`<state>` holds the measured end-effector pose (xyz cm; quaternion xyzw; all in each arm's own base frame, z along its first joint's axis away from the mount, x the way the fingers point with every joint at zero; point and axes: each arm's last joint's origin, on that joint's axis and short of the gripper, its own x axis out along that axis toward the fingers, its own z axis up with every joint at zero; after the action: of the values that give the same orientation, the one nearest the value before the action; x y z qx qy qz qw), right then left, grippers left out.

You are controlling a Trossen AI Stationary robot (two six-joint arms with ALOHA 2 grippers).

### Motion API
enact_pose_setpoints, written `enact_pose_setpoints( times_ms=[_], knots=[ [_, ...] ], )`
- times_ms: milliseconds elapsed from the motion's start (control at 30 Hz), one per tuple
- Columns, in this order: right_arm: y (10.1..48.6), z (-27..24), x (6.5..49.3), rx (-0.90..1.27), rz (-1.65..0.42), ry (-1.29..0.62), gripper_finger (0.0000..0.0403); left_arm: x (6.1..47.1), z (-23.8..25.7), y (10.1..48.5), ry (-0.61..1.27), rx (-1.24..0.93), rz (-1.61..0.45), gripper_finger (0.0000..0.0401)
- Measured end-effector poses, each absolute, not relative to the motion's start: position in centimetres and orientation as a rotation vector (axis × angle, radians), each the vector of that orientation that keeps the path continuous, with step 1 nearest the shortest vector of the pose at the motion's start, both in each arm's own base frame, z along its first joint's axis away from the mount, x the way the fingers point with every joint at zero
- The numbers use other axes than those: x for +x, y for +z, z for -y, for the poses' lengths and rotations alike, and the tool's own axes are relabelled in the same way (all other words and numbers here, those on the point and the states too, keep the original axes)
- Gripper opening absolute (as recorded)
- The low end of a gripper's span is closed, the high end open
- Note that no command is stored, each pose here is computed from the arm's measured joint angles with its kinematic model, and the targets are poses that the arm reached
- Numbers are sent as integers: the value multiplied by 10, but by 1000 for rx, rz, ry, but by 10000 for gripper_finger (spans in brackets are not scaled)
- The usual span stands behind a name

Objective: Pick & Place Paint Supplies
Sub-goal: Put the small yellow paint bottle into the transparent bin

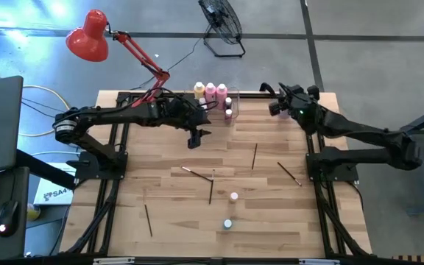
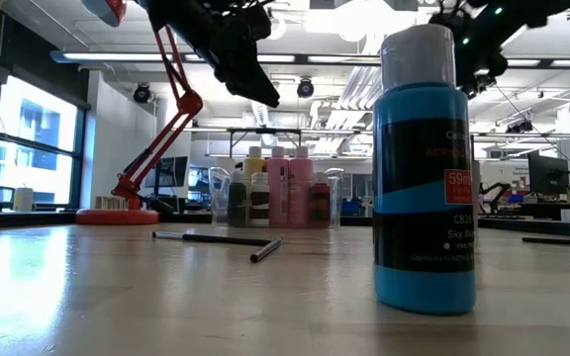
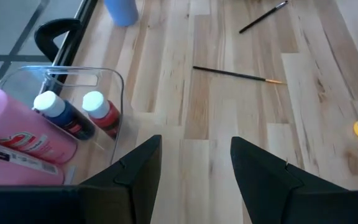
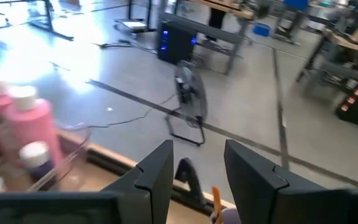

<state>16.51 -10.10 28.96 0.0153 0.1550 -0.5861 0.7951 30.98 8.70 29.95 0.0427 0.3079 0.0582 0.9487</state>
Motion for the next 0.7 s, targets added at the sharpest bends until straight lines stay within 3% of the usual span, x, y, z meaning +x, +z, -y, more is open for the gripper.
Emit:
enact_pose_setpoints(
  times_ms=[167,500,700],
  knots=[
    [298,76,159,28,-308,-1127,134,310,-87,300,120,91,-627,190],
    [306,32,165,83,-266,-565,134,309,-87,299,113,107,-634,190],
    [300,18,175,86,-312,-387,134,309,-87,299,112,107,-637,190]
  ],
)
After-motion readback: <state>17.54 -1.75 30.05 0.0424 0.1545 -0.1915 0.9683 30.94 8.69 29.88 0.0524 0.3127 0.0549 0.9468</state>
